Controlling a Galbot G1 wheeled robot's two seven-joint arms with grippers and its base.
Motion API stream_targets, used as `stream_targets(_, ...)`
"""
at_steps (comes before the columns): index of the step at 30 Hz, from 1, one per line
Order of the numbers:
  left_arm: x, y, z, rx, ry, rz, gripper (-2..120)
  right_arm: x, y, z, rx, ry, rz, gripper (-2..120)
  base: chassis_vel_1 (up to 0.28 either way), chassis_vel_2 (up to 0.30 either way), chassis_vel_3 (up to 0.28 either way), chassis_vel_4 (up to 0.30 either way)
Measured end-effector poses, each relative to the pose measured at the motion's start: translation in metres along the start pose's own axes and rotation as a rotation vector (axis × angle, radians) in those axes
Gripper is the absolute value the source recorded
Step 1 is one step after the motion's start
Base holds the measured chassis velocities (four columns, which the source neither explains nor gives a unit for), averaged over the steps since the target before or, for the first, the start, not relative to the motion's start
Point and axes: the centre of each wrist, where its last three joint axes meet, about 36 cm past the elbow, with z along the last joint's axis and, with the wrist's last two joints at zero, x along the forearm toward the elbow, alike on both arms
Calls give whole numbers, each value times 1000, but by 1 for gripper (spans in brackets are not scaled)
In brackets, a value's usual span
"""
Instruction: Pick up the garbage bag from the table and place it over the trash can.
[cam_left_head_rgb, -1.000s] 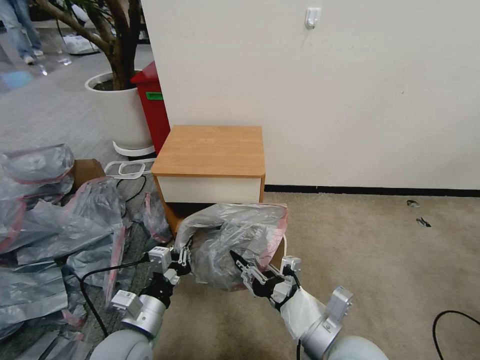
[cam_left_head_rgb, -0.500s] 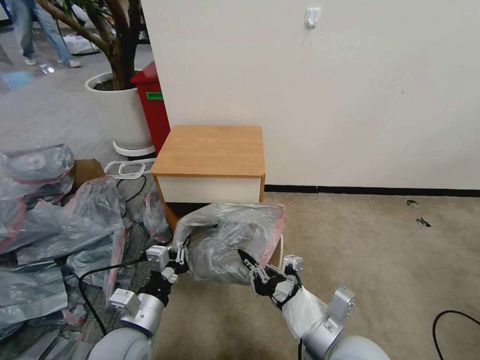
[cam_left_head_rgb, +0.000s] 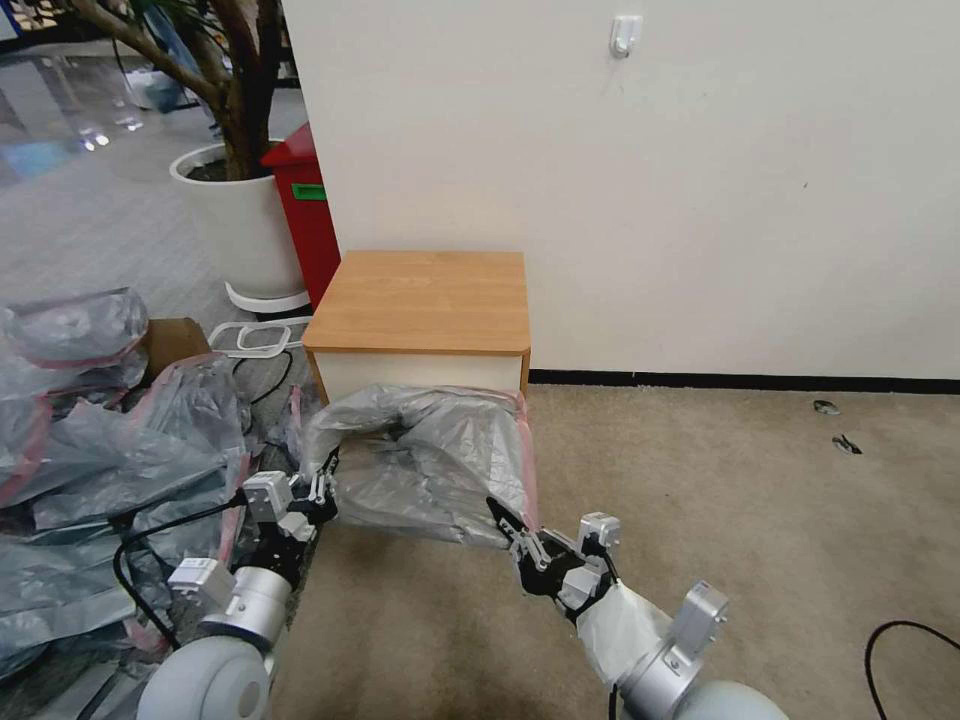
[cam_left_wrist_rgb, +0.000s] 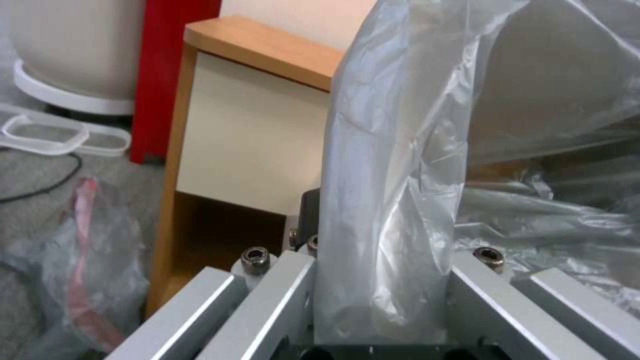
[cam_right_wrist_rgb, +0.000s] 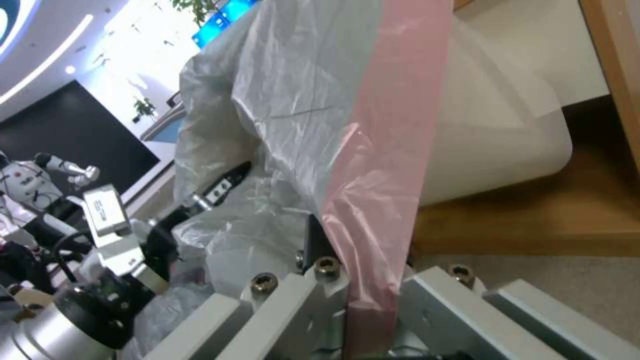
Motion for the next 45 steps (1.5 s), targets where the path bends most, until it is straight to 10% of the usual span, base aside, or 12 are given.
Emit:
stream_targets(15, 8, -18, -20, 130, 85, 43, 5, 0, -18, 5, 68, -11, 31, 0, 0, 0, 0, 0)
stream_targets(45, 3, -9, -20, 104, 75, -17, 3, 15, -2, 11, 43, -11, -9, 0, 0, 0, 0, 0)
